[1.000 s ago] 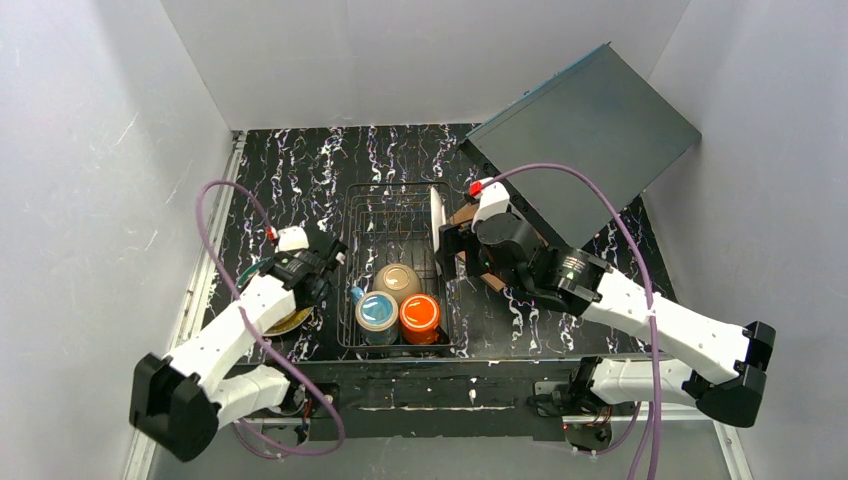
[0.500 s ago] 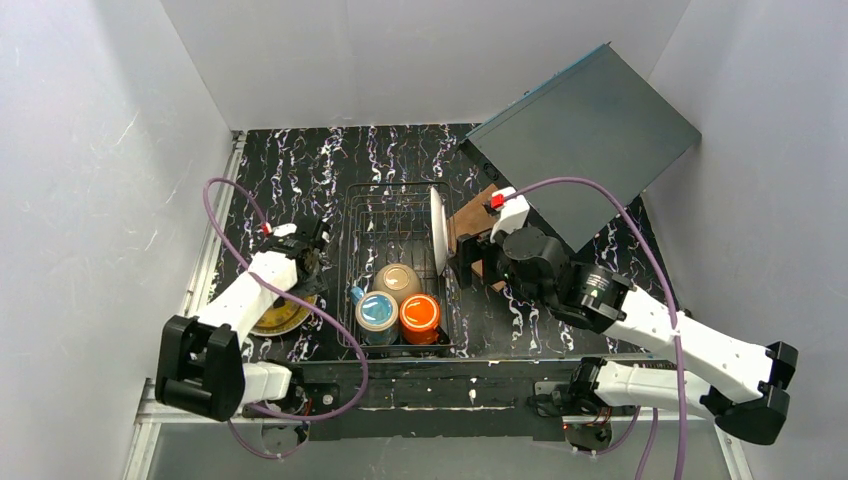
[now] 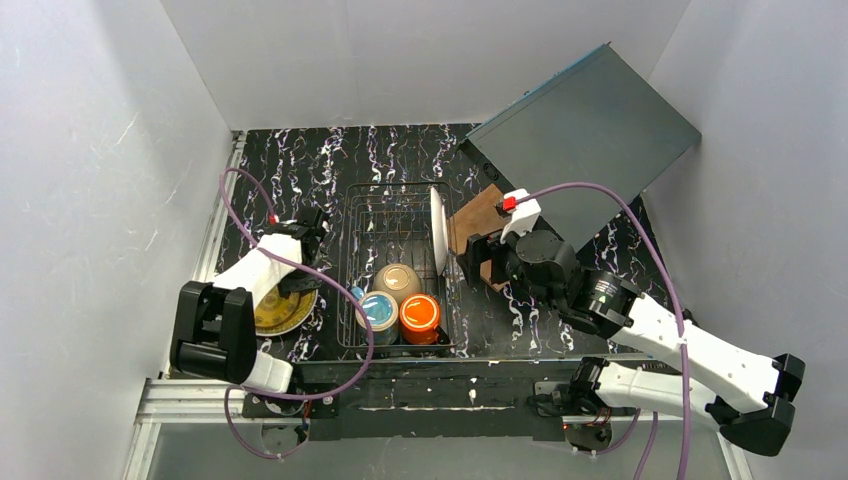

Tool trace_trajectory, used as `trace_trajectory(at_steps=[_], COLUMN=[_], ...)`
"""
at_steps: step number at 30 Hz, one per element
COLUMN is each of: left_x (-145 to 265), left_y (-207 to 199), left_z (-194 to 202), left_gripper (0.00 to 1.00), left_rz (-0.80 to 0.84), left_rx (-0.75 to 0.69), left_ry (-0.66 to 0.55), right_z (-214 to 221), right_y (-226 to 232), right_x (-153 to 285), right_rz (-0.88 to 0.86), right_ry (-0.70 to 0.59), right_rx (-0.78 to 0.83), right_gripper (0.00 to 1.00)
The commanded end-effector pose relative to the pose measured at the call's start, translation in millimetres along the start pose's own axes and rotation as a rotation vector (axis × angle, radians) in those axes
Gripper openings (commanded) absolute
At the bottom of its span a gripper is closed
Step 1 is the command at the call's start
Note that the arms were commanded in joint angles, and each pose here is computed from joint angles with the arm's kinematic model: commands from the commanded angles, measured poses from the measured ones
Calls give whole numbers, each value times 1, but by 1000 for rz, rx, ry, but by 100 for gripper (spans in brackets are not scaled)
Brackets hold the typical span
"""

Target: Load the mixed dishes into the dish rack

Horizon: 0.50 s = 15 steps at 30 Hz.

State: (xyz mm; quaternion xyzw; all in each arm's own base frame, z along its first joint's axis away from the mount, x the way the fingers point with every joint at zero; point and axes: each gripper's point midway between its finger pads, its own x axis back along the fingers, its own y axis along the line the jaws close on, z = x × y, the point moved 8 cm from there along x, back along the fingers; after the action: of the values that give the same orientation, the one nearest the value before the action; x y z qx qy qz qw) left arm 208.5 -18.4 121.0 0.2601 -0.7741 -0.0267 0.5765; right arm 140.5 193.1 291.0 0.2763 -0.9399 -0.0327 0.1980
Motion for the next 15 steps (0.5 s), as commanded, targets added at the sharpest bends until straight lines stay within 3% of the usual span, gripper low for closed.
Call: trace_trajectory(at_steps=[1,8,15], left_x=[-1,0,14], left_y=[2,-4,6], left_z=[-4,-7,-10], left_gripper=[34,2,0], left_rz=[-10,46,62], left_rx=[-19,-17,10], left_ry=[-3,-12,-96], right_z=[-11,-12,-11], right_y=[-2,0,1], right_x=[2,1,0], right_rz=[-10,-23,-28], right_ry=[-78,-76,-69], right_rx=[-18,-25,-34], right_gripper=[98,98,98])
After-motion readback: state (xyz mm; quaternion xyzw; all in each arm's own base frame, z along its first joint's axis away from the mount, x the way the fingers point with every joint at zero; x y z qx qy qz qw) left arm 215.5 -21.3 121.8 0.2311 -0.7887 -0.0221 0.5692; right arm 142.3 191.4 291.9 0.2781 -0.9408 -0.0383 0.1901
